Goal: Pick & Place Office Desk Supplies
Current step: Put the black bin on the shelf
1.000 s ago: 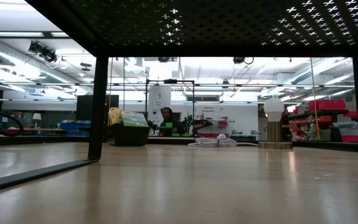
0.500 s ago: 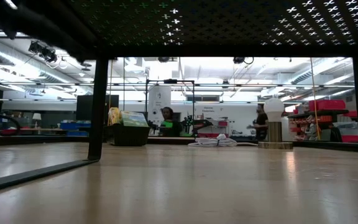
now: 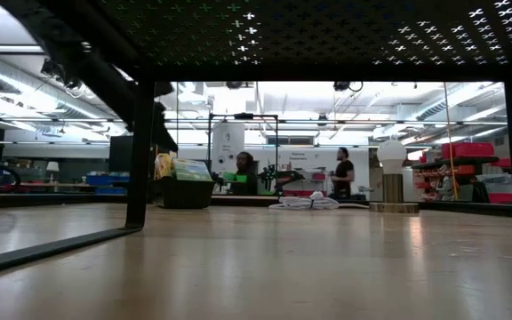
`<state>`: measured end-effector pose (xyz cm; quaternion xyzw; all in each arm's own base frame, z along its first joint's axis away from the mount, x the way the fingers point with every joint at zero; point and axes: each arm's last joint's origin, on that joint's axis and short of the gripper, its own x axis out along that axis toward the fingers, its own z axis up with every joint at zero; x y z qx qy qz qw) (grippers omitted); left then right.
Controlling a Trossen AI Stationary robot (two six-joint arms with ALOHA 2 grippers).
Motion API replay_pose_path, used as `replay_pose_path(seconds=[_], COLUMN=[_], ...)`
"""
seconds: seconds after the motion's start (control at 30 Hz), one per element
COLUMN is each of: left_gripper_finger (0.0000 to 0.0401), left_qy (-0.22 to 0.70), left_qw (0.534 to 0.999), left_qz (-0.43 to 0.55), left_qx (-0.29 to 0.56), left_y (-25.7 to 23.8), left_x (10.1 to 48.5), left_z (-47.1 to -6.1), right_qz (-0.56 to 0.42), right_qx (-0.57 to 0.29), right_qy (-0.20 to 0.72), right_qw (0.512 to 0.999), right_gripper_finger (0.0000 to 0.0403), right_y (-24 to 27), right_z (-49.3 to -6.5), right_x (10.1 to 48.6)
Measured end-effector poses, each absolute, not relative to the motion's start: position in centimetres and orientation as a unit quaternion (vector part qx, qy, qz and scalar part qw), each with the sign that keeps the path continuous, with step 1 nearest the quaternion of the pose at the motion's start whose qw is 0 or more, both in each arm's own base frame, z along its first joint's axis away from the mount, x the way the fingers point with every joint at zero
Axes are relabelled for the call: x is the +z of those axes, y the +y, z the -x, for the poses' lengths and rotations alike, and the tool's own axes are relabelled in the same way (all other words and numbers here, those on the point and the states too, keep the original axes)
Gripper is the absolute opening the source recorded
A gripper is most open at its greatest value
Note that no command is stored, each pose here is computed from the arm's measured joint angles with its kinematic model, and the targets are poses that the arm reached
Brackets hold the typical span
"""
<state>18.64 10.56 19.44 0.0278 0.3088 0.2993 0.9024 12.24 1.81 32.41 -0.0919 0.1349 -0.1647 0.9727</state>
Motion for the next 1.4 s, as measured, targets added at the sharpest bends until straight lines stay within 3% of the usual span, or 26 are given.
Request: replay_pose_path(seconds=[0.2,0.57,0.87,1.0,1.4], left_gripper_finger=[0.0088,0.0168,0.0186,0.0193,0.02], left_qy=[0.392,0.49,0.497,0.52,0.503], left_qw=[0.875,0.822,0.834,0.815,0.844], left_qz=[-0.047,-0.091,-0.093,-0.099,-0.073], left_qx=[0.279,0.276,0.221,0.236,0.172], left_y=[11.9,12.7,11.3,11.4,11.2], left_x=[19.5,17.8,18.0,18.6,19.9], left_z=[-21.1,-23.1,-23.3,-23.1,-24.2], right_qz=[0.093,0.092,0.094,0.087,0.067], right_qx=[-0.183,-0.186,-0.177,-0.178,-0.175], right_qy=[0.152,0.167,0.17,0.172,0.186], right_qw=[0.967,0.964,0.965,0.965,0.964], right_gripper_finger=[0.0198,0.0179,0.0178,0.0178,0.0178], right_y=[1.0,0.4,0.2,0.0,-0.3], right_z=[-12.3,-12.3,-12.4,-12.4,-12.3], right_x=[32.1,31.9,31.9,31.8,31.5])
